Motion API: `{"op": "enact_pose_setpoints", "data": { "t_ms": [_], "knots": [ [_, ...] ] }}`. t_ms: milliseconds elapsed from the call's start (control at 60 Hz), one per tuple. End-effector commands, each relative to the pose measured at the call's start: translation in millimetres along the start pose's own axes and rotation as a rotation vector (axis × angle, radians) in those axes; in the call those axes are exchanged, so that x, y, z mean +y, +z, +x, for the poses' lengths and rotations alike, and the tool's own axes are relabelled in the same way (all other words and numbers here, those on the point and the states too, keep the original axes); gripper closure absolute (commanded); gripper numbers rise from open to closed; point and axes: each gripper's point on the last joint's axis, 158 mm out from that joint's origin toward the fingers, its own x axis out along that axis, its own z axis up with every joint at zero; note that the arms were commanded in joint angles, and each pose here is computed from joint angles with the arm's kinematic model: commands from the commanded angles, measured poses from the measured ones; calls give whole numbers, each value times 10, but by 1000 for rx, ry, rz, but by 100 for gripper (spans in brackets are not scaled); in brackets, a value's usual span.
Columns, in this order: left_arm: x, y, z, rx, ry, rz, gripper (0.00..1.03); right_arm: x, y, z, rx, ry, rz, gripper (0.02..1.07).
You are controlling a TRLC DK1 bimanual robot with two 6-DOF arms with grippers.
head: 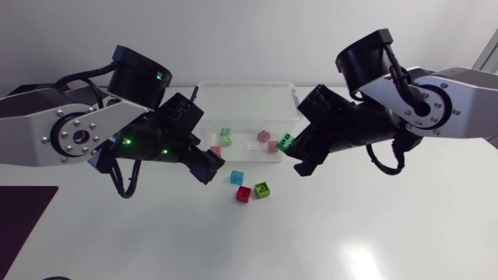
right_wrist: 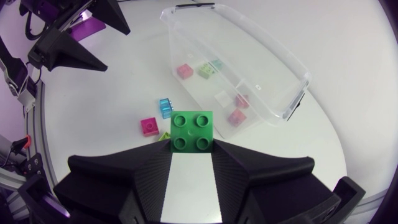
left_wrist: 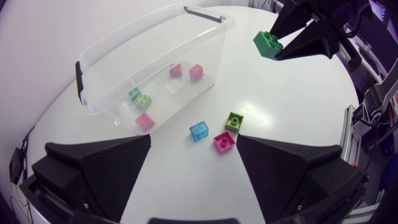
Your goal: Place the duplo bricks in the container
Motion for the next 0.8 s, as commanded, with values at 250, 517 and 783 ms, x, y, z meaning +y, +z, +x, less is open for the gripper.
{"op": "enact_pose_setpoints", "data": {
  "t_ms": [250,517,783],
  "knots": [
    [-326,-330,289,113,-72,39,7,-493,467,-34,-83,-84,89,76],
    [-499,-590,570,215,-112,48,7,-708,656,210,-89,-102,124,76],
    [-558,-766,839,295,-124,33,7,-957,769,457,-78,-124,156,75]
  ]
}}
